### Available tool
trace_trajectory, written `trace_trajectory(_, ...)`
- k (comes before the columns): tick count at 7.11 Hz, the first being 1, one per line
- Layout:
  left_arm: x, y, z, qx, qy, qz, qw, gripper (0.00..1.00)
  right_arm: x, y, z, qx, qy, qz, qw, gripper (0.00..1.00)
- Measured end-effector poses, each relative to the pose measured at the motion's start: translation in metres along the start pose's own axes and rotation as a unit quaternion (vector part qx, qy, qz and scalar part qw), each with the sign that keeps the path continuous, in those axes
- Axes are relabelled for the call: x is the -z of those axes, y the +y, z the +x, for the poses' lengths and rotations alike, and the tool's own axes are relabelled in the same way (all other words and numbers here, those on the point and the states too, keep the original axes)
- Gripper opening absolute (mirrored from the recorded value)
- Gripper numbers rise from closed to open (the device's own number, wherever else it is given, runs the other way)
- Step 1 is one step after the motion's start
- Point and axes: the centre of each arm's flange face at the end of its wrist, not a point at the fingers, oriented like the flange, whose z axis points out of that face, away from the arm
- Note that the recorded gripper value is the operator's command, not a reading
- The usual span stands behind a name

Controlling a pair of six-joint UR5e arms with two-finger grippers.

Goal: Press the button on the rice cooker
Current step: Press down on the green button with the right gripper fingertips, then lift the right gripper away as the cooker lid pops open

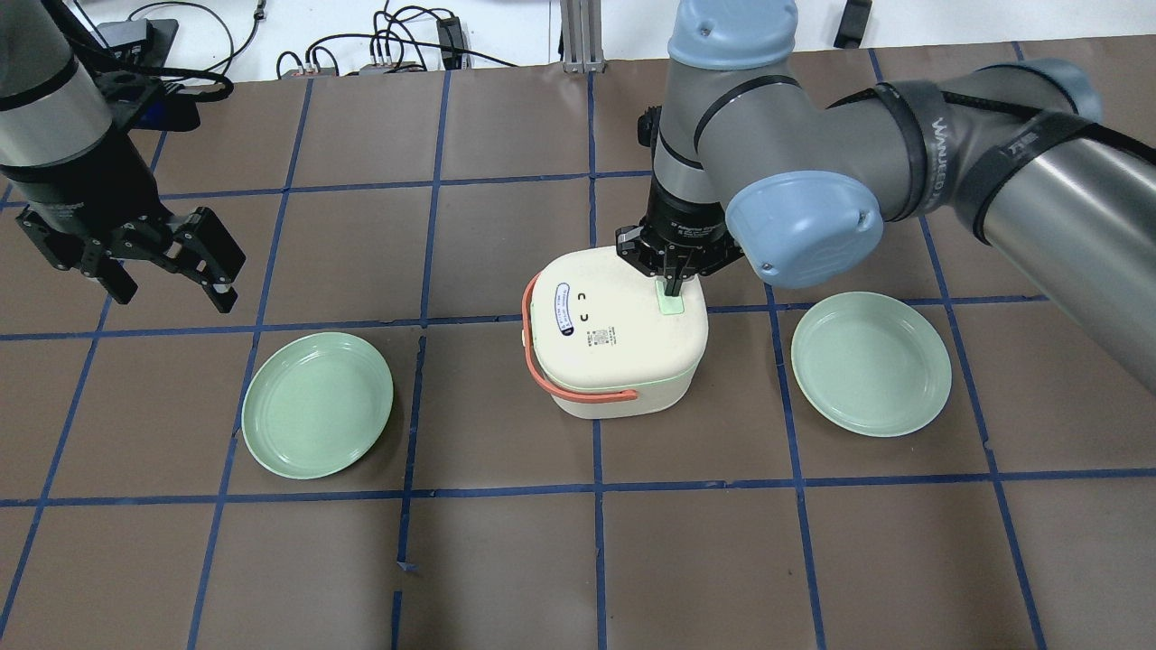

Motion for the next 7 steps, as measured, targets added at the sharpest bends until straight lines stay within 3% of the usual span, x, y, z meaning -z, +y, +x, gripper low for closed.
trace_trajectory(1,0.000,0.000,0.000,0.000,0.000,0.000,1.0000,1.00,0.021,-0.005,-0.003,0.000,-0.003,0.015,0.9999,0.76)
trace_trajectory(4,0.000,0.000,0.000,0.000,0.000,0.000,1.0000,1.00,0.094,-0.023,-0.004,-0.003,-0.014,0.068,0.9976,0.84)
trace_trajectory(5,0.000,0.000,0.000,0.000,0.000,0.000,1.0000,1.00,0.108,-0.024,0.000,-0.002,-0.014,0.079,0.9968,0.93)
trace_trajectory(7,0.000,0.000,0.000,0.000,0.000,0.000,1.0000,1.00,0.126,-0.025,0.030,-0.004,0.004,0.092,0.9957,0.94)
